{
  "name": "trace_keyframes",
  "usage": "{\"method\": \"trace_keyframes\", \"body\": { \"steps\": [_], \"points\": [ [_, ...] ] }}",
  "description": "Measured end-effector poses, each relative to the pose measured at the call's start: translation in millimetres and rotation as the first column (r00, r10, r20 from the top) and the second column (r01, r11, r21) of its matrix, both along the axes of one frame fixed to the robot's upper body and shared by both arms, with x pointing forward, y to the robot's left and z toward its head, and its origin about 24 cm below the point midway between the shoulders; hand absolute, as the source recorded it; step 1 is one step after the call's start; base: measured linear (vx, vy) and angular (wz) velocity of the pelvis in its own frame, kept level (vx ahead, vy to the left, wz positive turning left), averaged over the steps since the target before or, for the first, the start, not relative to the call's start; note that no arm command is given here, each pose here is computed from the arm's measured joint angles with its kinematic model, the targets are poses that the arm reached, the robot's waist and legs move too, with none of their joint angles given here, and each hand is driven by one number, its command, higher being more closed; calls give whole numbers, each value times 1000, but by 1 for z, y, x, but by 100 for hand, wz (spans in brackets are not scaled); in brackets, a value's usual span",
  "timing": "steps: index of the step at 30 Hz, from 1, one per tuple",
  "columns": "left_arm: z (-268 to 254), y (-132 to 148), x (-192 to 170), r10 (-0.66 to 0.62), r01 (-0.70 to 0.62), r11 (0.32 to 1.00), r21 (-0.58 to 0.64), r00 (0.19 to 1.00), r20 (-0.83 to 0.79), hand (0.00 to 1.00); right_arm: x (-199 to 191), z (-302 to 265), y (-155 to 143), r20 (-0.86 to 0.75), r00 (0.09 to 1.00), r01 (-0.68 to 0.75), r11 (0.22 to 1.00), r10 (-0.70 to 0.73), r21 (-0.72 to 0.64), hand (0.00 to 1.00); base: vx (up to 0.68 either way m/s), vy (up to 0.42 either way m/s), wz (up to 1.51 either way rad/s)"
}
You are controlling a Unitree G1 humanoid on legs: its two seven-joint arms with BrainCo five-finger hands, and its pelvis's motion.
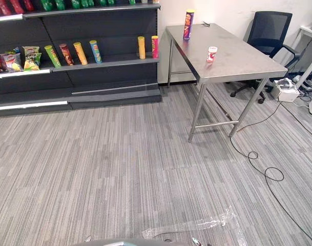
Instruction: Put the gum and the chips on the shelf.
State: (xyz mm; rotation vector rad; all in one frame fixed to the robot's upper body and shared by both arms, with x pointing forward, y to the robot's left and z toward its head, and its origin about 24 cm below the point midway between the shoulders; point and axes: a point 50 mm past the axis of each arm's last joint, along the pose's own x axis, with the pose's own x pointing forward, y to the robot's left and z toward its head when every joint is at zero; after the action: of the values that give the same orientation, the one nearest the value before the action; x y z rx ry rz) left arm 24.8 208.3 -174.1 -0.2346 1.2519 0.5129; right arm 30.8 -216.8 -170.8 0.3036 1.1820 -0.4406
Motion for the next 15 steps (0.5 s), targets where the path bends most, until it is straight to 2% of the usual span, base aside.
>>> {"method": "trace_keyframes", "body": {
  "steps": [15],
  "points": [
    [0,0,9,25,-25,1000,2,999,28,0,20,1,1,54,998,24,1000,-25,4,0,-1,-22,-3]
  ]
}}
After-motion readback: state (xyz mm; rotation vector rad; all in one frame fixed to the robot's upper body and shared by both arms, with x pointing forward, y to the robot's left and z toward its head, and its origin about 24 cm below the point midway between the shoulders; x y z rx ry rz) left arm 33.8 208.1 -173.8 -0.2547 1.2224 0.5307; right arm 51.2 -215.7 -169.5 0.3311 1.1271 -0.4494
